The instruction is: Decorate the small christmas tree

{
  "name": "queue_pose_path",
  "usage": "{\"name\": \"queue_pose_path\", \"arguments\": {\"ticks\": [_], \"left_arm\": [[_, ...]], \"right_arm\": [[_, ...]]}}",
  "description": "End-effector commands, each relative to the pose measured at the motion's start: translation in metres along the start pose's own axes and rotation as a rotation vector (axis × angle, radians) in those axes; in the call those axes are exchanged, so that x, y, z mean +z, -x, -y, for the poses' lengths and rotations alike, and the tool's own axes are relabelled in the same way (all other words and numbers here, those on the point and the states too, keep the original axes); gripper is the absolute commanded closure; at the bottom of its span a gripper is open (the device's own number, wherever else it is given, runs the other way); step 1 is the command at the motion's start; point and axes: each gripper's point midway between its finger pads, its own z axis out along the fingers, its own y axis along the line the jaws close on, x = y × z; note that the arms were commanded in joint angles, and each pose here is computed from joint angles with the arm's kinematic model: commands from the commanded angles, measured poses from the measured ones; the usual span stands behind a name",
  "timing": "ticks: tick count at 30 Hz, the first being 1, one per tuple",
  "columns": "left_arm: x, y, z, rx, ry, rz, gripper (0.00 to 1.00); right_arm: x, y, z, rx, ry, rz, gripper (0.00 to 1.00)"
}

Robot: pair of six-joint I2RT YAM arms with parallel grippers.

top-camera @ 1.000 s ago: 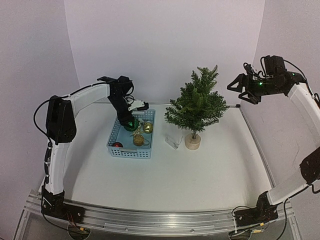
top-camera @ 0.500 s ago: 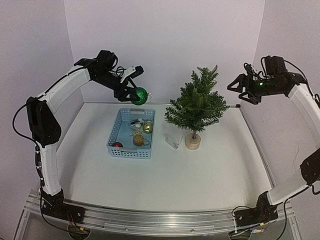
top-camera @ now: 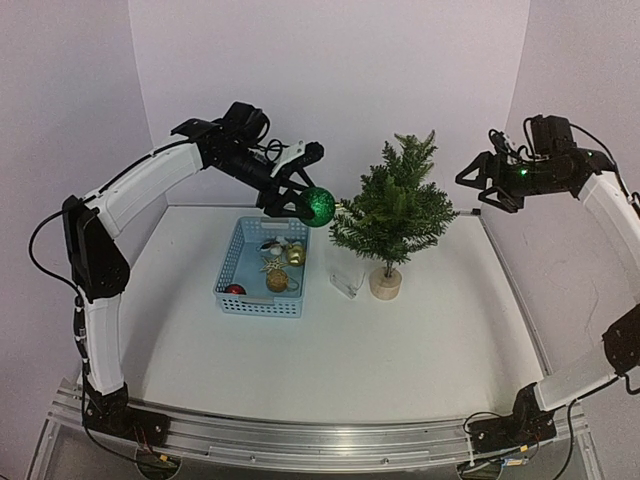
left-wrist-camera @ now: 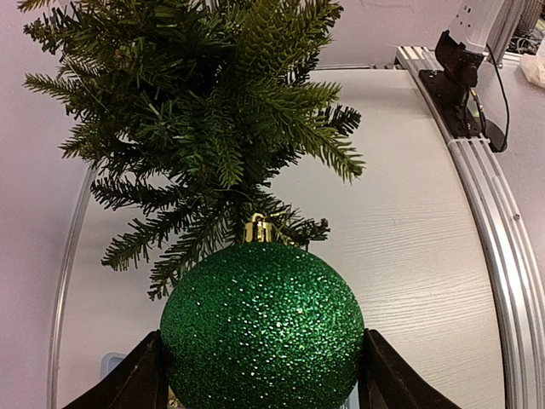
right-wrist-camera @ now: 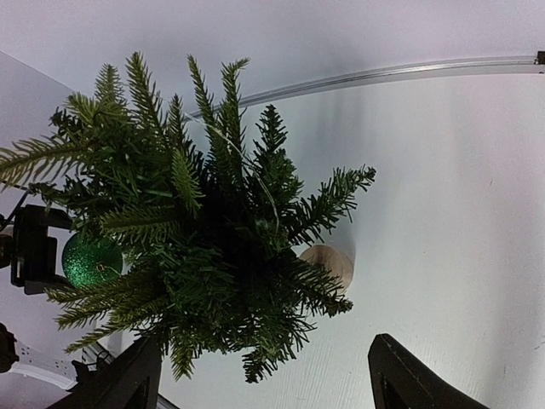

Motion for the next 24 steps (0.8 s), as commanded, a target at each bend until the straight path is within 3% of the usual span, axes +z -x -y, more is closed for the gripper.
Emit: {"name": "queue_pose_path", "arguments": {"ticks": [1, 16, 24], "left_arm": [[-0.011, 0.020, -0.002, 0.073, 0.033, 0.043, 0.57], [0.018, -0.005, -0.030, 0.083, 0.087, -0.009, 0.59], [0.003, 0.014, 0.004, 0.067, 0.007, 0.034, 0.60]], "right_arm": [[-0.005, 0.005, -0.008, -0.031, 0.032, 0.030, 0.16], [-0.005, 0.006, -0.008, -0.032, 0.035, 0.034, 0.16], [-0.006, 0.005, -0.007, -0.031, 0.031, 0.035, 0.16]]}}
